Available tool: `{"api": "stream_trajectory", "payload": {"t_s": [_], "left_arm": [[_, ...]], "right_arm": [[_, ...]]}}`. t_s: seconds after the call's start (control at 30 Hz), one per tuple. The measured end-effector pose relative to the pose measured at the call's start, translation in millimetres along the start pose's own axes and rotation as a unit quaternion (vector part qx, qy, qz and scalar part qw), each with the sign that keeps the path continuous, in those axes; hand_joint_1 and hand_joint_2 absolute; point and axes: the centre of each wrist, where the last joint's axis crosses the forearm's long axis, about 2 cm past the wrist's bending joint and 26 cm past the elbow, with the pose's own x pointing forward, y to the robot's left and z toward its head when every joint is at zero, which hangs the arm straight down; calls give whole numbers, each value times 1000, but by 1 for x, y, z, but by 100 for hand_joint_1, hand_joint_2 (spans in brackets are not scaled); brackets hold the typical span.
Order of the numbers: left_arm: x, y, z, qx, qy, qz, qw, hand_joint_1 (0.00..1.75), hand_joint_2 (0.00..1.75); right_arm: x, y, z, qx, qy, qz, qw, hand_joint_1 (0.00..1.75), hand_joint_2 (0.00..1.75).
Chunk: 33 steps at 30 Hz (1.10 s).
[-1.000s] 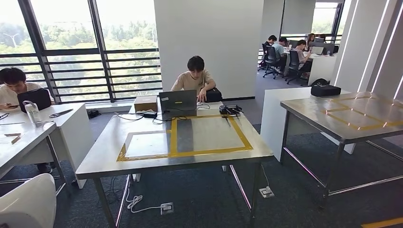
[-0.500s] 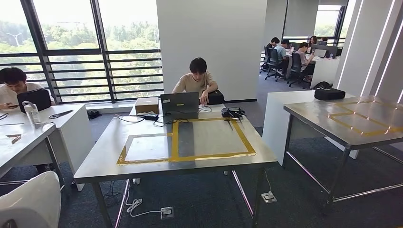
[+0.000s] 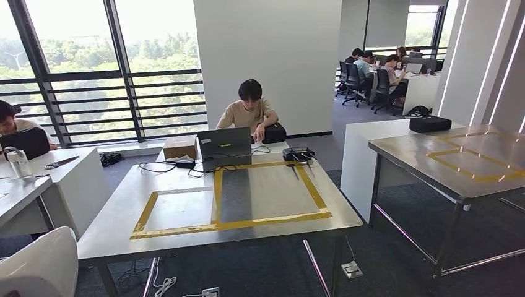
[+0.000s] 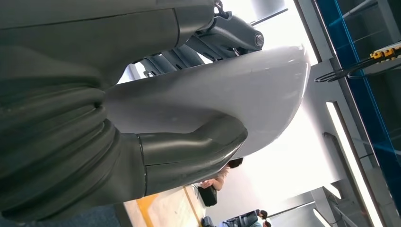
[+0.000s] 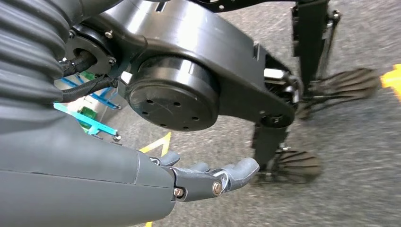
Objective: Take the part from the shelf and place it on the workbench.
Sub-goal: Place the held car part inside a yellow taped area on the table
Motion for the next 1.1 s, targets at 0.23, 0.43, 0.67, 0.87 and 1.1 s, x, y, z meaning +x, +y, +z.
{"api": "stream_trajectory", "payload": {"t_s": [0.23, 0.43, 0.67, 0.87, 1.1], "left_arm": [[2, 2, 6, -6, 3, -3, 1000, 175, 175], [2, 1, 8, -7, 5, -2, 1000, 175, 175], [4, -2, 6, -6, 3, -2, 1000, 175, 175], [4, -2, 8, -9, 13, -5, 1000, 175, 175], [-3, -1, 16, -20, 60, -17, 998, 175, 175]], "right_arm": [[5, 0, 1, 0, -4, 4, 1000, 0, 175], [-1, -1, 0, 0, -3, 6, 1000, 0, 175], [-5, -1, -1, -1, 4, 7, 1000, 0, 175], [-1, -2, 0, -2, -31, 9, 999, 0, 175], [-3, 0, 0, -1, -29, 9, 1000, 0, 175]]}}
